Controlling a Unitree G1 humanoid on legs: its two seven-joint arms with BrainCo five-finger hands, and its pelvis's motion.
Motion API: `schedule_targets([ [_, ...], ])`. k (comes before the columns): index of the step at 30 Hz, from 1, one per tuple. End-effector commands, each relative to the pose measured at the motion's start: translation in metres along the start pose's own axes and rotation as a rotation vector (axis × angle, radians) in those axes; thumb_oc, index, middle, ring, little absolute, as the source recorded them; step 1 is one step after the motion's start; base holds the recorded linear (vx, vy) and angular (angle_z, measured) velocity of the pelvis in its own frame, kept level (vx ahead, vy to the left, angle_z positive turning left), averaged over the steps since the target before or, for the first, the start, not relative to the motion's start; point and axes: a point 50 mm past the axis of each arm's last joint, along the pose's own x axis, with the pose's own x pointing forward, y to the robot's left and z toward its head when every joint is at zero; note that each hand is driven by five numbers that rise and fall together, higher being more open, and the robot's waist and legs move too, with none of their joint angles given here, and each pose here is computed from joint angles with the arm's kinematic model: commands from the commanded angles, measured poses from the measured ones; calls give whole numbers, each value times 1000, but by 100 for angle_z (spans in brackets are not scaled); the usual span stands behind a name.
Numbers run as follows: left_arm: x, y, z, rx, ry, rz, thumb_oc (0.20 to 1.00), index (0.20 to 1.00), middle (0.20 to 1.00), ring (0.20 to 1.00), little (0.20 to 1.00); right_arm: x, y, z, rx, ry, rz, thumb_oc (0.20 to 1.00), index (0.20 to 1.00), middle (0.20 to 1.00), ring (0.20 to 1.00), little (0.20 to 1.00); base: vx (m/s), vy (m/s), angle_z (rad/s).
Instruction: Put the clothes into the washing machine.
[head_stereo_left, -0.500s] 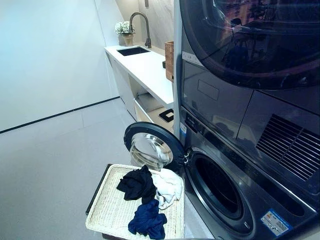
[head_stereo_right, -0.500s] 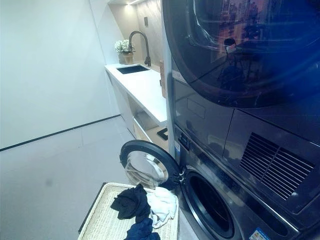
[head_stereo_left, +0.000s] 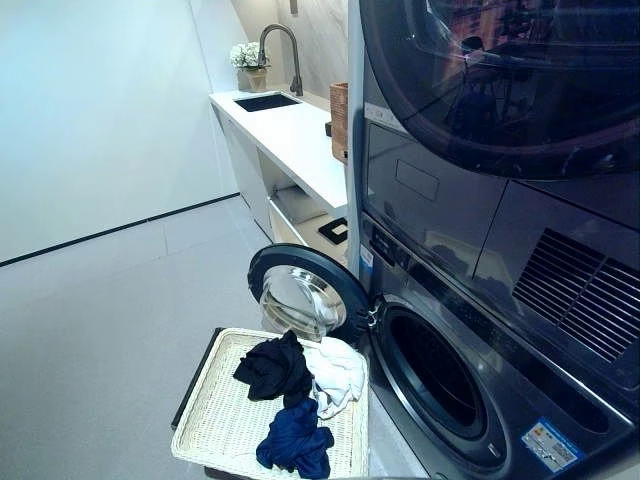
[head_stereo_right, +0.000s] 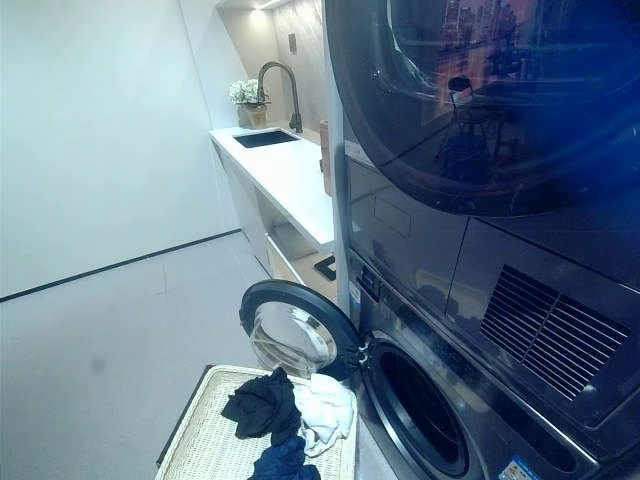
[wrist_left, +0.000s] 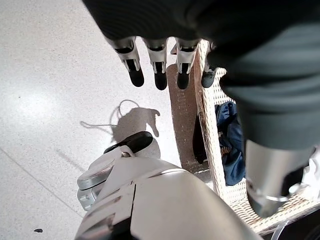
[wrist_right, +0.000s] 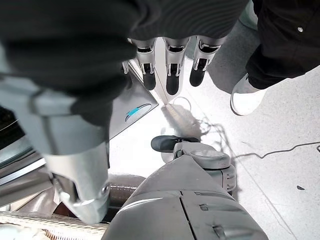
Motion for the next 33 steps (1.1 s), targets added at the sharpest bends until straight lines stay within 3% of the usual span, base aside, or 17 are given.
schedule_targets([
  [1, 3, 10, 23, -21, -38, 22, 1000, 1000, 1000, 1000, 1000, 0, 5, 17, 14, -14, -4, 1000, 1000, 1000, 1000, 1000, 0, 0, 0],
  [33, 3, 13, 31, -31, -70, 57, 1000, 1000, 1000, 1000, 1000, 0, 2, 21, 8, -21, -4, 1000, 1000, 1000, 1000, 1000, 1, 0, 0],
])
